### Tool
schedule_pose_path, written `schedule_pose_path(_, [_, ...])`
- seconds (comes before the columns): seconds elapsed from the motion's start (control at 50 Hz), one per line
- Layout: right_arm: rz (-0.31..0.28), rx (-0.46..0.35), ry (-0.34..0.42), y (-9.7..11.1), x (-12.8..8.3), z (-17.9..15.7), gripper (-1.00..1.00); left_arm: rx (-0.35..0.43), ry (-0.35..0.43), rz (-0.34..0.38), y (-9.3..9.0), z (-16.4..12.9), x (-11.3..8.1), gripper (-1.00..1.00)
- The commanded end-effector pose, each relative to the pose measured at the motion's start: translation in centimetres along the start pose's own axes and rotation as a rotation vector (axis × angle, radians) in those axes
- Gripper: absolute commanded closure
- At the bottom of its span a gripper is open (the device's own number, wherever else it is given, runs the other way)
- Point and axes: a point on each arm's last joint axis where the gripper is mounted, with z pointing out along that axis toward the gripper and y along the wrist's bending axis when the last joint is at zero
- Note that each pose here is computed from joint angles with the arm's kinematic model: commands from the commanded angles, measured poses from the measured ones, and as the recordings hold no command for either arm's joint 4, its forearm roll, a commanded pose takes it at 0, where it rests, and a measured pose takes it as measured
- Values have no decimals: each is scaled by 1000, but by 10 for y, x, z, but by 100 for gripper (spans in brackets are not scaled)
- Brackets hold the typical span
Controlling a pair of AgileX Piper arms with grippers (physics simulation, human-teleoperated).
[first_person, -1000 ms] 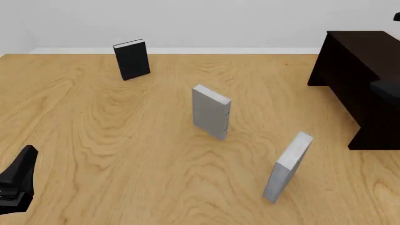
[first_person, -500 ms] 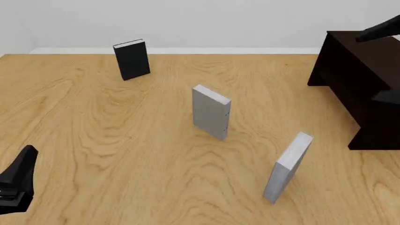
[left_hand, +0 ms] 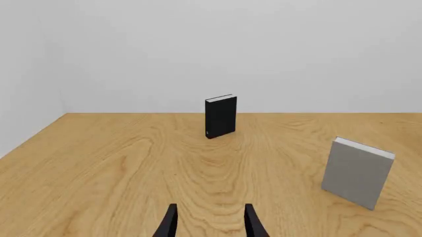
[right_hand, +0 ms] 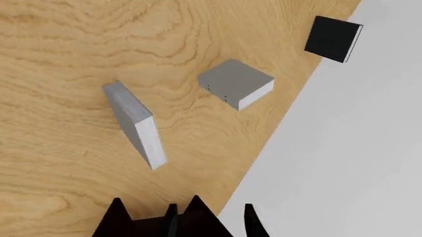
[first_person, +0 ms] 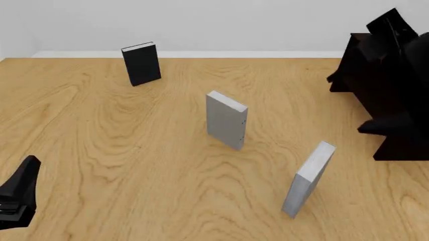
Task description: Pick up the book on the right and place it on the cabinet shelf.
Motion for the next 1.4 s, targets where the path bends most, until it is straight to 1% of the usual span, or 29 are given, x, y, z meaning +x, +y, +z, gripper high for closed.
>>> schedule_pose_path(0.02, [23,-93,-34,-4,-6,26,-100,0,0,0,0,0,0,-100])
schedule_pose_path(0.08, [34,-113,-40,-3,-7,31,-100,0,0,0,0,0,0,-100])
schedule_pose_path(0.1, [49,-118,-50,-7,-11,34,-100,0,0,0,0,0,0,-100])
schedule_pose_path(0.12, [57,-142,-63,-5,-15,40,-100,0,0,0,0,0,0,-100])
schedule_pose_path(0.18, [73,-164,-65,-3,-16,45,-100,0,0,0,0,0,0,-100])
schedule_pose_path(0.28, [91,-191,-54,1,-13,51,-100,0,0,0,0,0,0,-100])
schedule_pose_path(0.32, [91,-204,-44,7,-9,53,-100,0,0,0,0,0,0,-100])
schedule_pose_path(0.4, [100,-221,-45,9,-10,57,-100,0,0,0,0,0,0,-100])
schedule_pose_path(0.44, [107,-219,-48,6,-11,58,-100,0,0,0,0,0,0,-100])
schedule_pose_path(0.5, [139,-230,-72,-2,-23,63,-100,0,0,0,0,0,0,-100])
schedule_pose_path(0.6, [130,-249,-67,6,-21,65,-100,0,0,0,0,0,0,-100])
schedule_pose_path(0.74, [135,-262,-68,8,-22,68,-100,0,0,0,0,0,0,-100])
schedule_pose_path(0.92, [157,-296,-79,10,-30,75,-100,0,0,0,0,0,0,-100])
schedule_pose_path(1.2, [166,-332,-66,22,-25,81,-100,0,0,0,0,0,0,-100])
schedule_pose_path(1.32, [190,-349,-60,24,-25,85,-100,0,0,0,0,0,0,-100])
schedule_pose_path(1.4, [190,-357,-60,26,-25,86,-100,0,0,0,0,0,0,-100])
